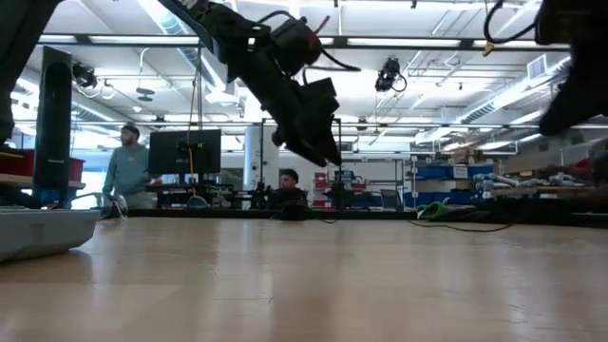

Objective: Coil cords
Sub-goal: Uncoil the black wire from the spool

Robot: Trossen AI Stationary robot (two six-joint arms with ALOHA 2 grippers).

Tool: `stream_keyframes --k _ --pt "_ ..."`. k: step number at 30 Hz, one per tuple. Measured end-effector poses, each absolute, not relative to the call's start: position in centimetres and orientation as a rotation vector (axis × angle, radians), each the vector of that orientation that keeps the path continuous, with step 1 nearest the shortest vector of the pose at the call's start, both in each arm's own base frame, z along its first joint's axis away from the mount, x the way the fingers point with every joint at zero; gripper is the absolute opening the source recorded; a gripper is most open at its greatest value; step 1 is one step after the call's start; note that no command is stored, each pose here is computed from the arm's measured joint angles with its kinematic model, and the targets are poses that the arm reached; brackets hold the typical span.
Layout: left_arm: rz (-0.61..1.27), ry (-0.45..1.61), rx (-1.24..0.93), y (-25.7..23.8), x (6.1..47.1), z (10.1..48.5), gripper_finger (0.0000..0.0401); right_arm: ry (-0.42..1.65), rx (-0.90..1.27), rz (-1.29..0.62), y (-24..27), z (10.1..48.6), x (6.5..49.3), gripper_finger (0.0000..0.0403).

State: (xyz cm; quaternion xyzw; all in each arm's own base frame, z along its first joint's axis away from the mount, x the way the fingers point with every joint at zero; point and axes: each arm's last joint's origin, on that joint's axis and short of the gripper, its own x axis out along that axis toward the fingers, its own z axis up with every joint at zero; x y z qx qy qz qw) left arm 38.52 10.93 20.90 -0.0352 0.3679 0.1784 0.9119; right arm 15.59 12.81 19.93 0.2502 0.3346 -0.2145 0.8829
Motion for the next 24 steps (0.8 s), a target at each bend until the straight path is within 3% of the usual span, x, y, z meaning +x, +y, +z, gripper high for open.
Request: stream_keyframes --k 6,17,24 --pt "0.448 0.746 -0.058 13.0 37.8 21.3 0.0300 0.556 0.402 -0.484 12.1 20.5 16.7 0.0098" --pt "0.632 0.761 -0.071 18.3 35.5 21.2 0.0300 0.552 0.210 -0.564 10.5 18.2 21.5 0.0218" --pt "0.759 0.795 -0.088 21.5 33.8 20.4 0.0300 0.541 0.150 -0.589 9.7 16.6 24.0 0.0252"
